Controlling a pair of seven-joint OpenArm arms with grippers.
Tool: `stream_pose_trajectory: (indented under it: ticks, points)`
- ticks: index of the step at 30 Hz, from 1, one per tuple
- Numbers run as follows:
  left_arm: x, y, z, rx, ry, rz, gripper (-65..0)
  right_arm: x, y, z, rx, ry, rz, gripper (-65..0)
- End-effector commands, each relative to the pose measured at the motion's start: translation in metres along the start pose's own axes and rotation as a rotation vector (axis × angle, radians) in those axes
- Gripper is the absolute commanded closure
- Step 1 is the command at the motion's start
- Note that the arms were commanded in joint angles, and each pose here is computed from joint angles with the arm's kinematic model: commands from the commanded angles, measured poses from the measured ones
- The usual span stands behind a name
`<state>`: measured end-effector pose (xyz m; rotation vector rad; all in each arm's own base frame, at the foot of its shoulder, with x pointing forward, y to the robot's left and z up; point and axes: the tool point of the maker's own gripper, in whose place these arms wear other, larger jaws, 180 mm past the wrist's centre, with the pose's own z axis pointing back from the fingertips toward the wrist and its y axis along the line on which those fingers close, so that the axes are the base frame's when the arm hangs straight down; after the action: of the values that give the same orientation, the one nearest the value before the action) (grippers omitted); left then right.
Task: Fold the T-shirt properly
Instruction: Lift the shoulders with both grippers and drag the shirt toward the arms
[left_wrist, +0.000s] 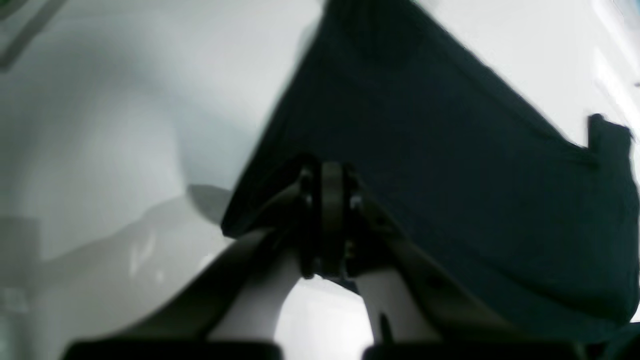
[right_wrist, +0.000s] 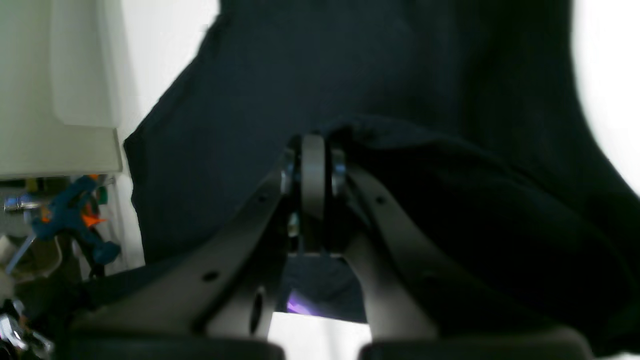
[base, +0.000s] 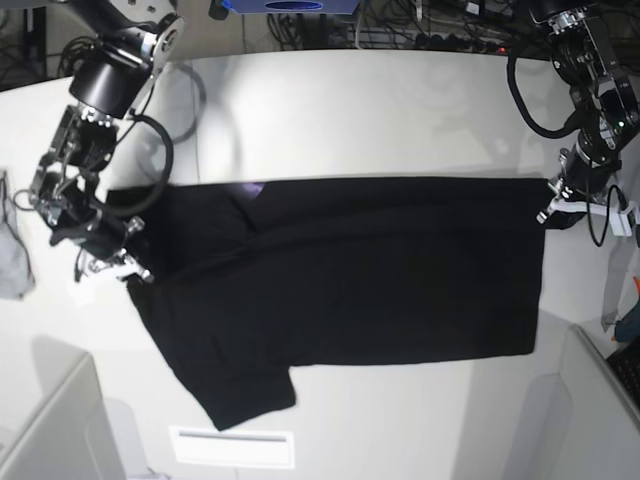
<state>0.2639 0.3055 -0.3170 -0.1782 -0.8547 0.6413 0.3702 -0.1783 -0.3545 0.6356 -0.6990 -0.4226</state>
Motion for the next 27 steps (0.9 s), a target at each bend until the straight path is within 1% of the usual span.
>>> stream_pose_trajectory:
  ticks: [1,3,8,10,16,17,18,19,20,21,22,24,25,26,27]
  points:
    - [0.017,-0.005,0.002,-0.015,-0.054,-0.016,0.0,0.015,0.013,0.001,0.032,-0.037,0.032,0.0]
    - [0.016,-0.002,-0.001,-0.010,-0.046,-0.006,0.0,0.016,0.020,-0.002,0.045,-0.034,0.040,0.0]
    - [0.009,0.008,-0.015,0.010,-0.009,0.035,0.0,0.014,0.010,-0.012,0.034,-0.032,0.000,0.0]
    - [0.008,0.011,-0.018,0.015,-0.001,0.044,0.0,0.016,0.006,-0.010,0.026,-0.039,0.002,0.0]
    - [0.019,0.005,-0.021,0.002,-0.025,0.052,0.0,0.018,0.007,-0.007,0.031,-0.048,0.001,0.0]
    - [0.020,0.006,-0.021,0.004,-0.027,0.050,0.0,0.018,0.008,-0.007,0.033,-0.051,0.004,-3.6]
    - [0.021,0.006,-0.021,0.004,-0.029,0.051,-1.2,0.019,0.009,-0.006,0.033,-0.055,0.008,-13.5]
    - [0.022,0.006,-0.021,0.004,-0.032,0.051,-9.1,0.021,0.010,-0.005,0.034,-0.061,0.011,-22.1]
    - [0.022,0.006,-0.021,0.004,-0.034,0.051,-19.7,0.024,0.008,-0.001,0.032,-0.074,0.005,-30.9]
    - [0.023,0.005,-0.021,0.001,-0.036,0.052,-29.5,0.029,0.005,0.004,0.030,-0.098,-0.012,-38.3]
    - [0.027,0.003,-0.021,-0.006,-0.046,0.053,-39.3,0.031,0.003,0.009,0.035,-0.123,-0.035,-41.9]
    - [0.030,0.000,-0.021,-0.012,-0.053,0.057,-52.7,0.038,0.003,0.022,0.059,-0.181,-0.069,-41.9]
    - [0.034,-0.003,-0.020,-0.021,-0.065,0.053,-57.4,0.043,0.004,0.032,0.069,-0.213,-0.069,-40.5]
    - [0.037,-0.005,-0.017,-0.027,-0.078,0.055,-59.6,0.044,0.006,0.040,0.078,-0.234,-0.061,-39.0]
    - [0.043,-0.004,-0.010,-0.025,-0.103,0.055,-60.1,0.042,0.009,0.051,0.087,-0.252,-0.046,-37.7]
